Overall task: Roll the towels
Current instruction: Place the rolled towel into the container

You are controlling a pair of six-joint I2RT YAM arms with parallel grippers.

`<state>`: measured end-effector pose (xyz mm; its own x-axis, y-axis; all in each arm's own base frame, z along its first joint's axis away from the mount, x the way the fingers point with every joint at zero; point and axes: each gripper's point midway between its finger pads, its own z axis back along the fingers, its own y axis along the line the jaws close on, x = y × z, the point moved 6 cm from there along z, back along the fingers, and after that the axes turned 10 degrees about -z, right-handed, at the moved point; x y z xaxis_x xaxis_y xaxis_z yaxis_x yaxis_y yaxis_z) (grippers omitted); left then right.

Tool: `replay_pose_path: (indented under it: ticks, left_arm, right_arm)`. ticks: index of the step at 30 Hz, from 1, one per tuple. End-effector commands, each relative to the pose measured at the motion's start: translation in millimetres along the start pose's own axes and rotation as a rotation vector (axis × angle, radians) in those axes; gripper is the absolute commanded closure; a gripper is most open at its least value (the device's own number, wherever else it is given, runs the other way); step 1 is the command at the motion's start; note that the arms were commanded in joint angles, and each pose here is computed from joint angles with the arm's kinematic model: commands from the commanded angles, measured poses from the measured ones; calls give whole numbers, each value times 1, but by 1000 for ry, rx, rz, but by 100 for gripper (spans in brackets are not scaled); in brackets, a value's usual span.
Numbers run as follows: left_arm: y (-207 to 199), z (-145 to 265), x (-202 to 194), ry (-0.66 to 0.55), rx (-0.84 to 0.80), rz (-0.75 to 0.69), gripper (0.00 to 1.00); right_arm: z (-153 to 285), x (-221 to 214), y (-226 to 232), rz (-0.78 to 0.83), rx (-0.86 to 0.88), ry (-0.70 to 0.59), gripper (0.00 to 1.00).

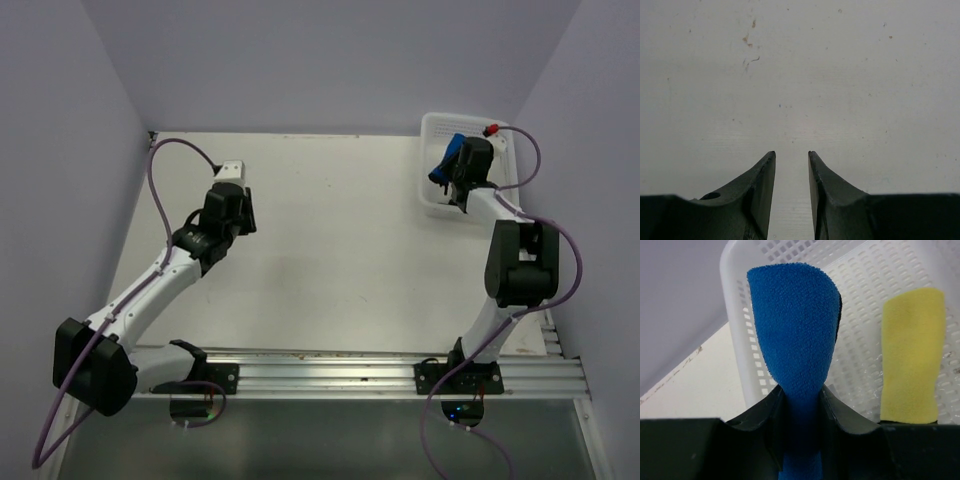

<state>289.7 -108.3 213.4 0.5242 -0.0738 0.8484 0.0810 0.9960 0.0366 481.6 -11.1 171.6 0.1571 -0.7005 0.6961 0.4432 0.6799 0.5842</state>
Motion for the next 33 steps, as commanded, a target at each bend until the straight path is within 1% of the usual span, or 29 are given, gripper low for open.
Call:
replay_pose_path:
  ticks: [1,6,10,11,20,21,23,25,28,32,33]
  left_arm:
    - [2,-3,6,-18,9,-14,63]
    - [0,-5,5,-7,0,-17,63]
    - [-1,-6,4,1,-5,-20,63]
    - [-1,-6,4,0,-10,-20,63]
    - [-4,-6,4,6,-30,-20,63]
    - [-4,-6,4,6,-33,-21,63]
    - [-5,-7,4,4,-39,-19,63]
    - [-6,-8,4,8,-46,-20,63]
    - [-9,-8,4,15,-62,-21,62]
    - [-9,-8,3,16,-67,-21,62]
    - [-9,-7,3,15,-69,-20,62]
  right_arm:
    - [5,38,17,-81,89,-136,100]
    - [-15,35,2,-116,64,-50,100]
    - [-29,21,-9,-88,13,11,100]
    - [-34,12,-17,-83,-17,43,100]
    - [-54,-5,-33,-37,-101,109,100]
    - [-58,-11,-38,-33,-119,126,97]
    - [-61,-15,-42,-26,-134,146,95]
    - [-63,-25,-47,-16,-161,201,91]
    - [-66,-32,-54,-7,-186,228,85]
    - [-65,-34,-57,3,-208,244,75]
    - [-66,-33,-55,1,-203,249,68]
